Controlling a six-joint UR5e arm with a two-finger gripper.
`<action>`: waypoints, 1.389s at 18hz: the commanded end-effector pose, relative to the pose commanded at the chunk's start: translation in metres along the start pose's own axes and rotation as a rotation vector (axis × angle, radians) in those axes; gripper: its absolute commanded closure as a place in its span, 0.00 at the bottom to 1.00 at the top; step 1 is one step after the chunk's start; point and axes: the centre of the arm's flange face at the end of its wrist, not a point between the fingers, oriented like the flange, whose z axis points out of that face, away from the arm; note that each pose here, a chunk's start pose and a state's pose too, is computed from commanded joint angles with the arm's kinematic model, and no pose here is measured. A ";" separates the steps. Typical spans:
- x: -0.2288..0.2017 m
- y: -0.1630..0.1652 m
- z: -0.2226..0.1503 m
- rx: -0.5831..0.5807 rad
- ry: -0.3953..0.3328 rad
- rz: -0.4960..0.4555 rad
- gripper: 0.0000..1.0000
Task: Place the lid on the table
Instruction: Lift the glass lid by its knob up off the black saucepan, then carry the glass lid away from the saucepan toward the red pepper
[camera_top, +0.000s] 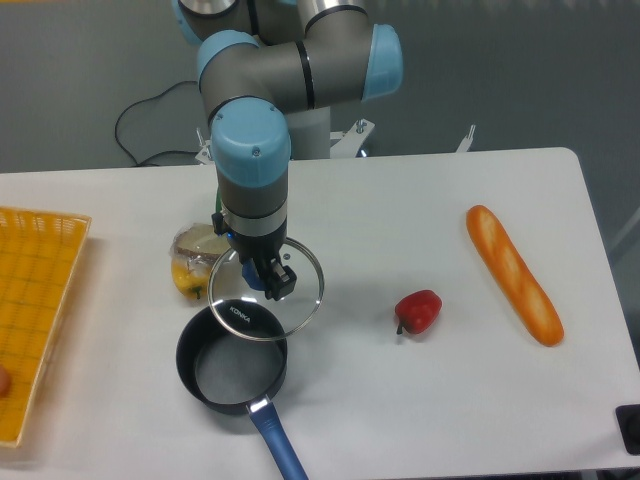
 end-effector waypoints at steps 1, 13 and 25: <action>0.000 -0.001 0.000 -0.001 0.000 0.003 0.37; 0.021 0.014 0.022 -0.025 0.038 0.084 0.37; 0.006 0.067 0.057 -0.081 0.104 0.186 0.37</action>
